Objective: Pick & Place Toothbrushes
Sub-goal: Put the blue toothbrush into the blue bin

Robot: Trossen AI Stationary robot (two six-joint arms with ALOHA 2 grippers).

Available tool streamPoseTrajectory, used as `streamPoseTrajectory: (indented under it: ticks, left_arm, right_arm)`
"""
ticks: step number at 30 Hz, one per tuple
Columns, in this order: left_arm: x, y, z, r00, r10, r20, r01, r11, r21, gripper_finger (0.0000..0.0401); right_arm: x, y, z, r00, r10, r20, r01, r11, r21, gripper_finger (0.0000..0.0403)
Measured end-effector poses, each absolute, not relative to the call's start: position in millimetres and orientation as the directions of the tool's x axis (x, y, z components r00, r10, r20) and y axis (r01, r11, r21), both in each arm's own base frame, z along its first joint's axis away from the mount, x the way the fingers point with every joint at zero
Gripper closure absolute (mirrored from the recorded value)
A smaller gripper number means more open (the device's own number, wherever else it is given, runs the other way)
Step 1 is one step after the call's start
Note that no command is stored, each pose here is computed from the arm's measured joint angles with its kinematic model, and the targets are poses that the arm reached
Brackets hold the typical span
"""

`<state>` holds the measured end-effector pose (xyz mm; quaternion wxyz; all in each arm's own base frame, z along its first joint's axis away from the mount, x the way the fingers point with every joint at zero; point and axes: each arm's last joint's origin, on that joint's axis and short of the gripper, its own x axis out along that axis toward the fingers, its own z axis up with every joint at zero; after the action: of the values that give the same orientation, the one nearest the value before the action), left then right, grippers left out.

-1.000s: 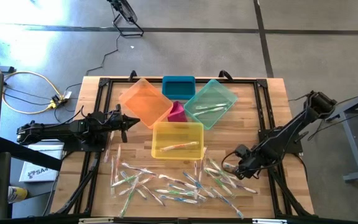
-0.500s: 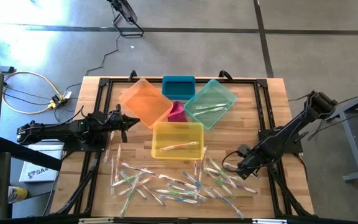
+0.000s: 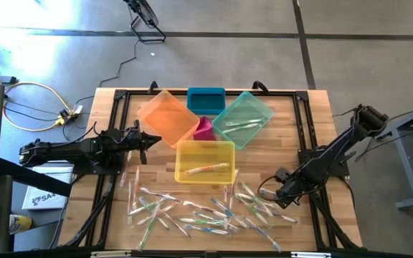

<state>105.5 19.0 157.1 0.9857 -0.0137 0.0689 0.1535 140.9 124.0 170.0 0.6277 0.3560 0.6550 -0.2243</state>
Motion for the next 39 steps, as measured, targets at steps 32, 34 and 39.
streamPoseTrajectory:
  ticks: [32,34,39]
  left_arm:
    - [105.5,19.0,157.2,0.943,0.301,-0.14,-0.305,0.952,-0.007,0.0401]
    - [105.5,19.0,157.2,0.943,0.301,-0.14,-0.305,0.952,-0.008,0.0401]
    - [105.5,19.0,157.1,0.943,0.301,-0.14,-0.305,0.952,-0.008,0.0401]
  right_arm:
    - [137.9,163.4,124.8,-0.085,0.111,-0.99,0.765,0.644,0.006,0.0272]
    - [137.9,163.4,124.5,-0.086,0.109,-0.99,0.765,0.644,0.005,0.0274]
    - [137.2,162.5,124.5,-0.091,0.103,-0.991,0.765,0.644,-0.003,0.0308]
